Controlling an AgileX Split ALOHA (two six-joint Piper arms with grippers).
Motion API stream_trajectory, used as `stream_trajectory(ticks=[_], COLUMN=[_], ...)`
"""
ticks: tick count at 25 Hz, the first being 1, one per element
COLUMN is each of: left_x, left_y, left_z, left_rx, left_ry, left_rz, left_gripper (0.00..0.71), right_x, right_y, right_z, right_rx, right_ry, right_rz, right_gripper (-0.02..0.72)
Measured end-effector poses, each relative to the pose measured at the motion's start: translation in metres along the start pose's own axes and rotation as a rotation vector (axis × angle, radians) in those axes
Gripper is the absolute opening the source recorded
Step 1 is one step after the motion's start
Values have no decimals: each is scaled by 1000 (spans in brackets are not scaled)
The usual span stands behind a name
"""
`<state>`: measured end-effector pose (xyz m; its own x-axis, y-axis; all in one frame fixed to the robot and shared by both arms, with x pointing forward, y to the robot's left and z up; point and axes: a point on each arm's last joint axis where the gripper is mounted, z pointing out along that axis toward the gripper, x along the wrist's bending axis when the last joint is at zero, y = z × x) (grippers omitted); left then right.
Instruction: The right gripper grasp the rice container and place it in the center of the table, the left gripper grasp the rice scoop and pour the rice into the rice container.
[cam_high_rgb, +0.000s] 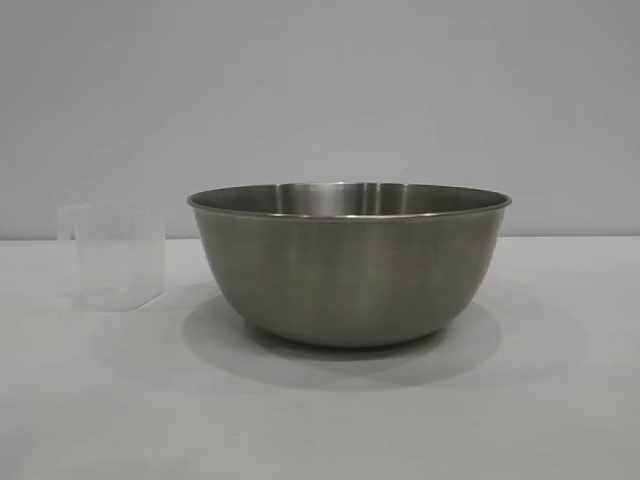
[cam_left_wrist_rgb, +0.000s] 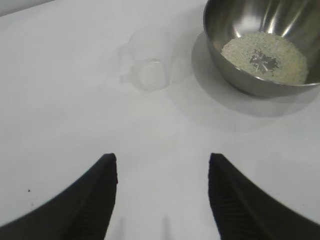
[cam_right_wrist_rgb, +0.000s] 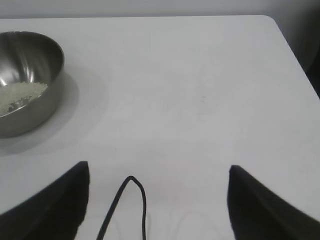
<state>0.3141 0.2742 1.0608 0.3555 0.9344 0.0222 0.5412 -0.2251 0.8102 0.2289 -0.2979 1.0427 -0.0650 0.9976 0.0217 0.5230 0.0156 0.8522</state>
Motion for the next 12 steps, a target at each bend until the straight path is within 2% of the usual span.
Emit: stream_trajectory(ticks=[5, 12], left_x=[0, -2], left_y=[-28, -61], left_z=[-36, -62], left_rx=[-27, -29], left_ry=[1, -11], left_rz=[14, 11], left_gripper=[351, 351], right_x=[0, 0], right_y=[0, 0], right_z=[0, 0], right_rx=[0, 0], right_ry=[0, 0], right_rz=[0, 0], right_gripper=[510, 510])
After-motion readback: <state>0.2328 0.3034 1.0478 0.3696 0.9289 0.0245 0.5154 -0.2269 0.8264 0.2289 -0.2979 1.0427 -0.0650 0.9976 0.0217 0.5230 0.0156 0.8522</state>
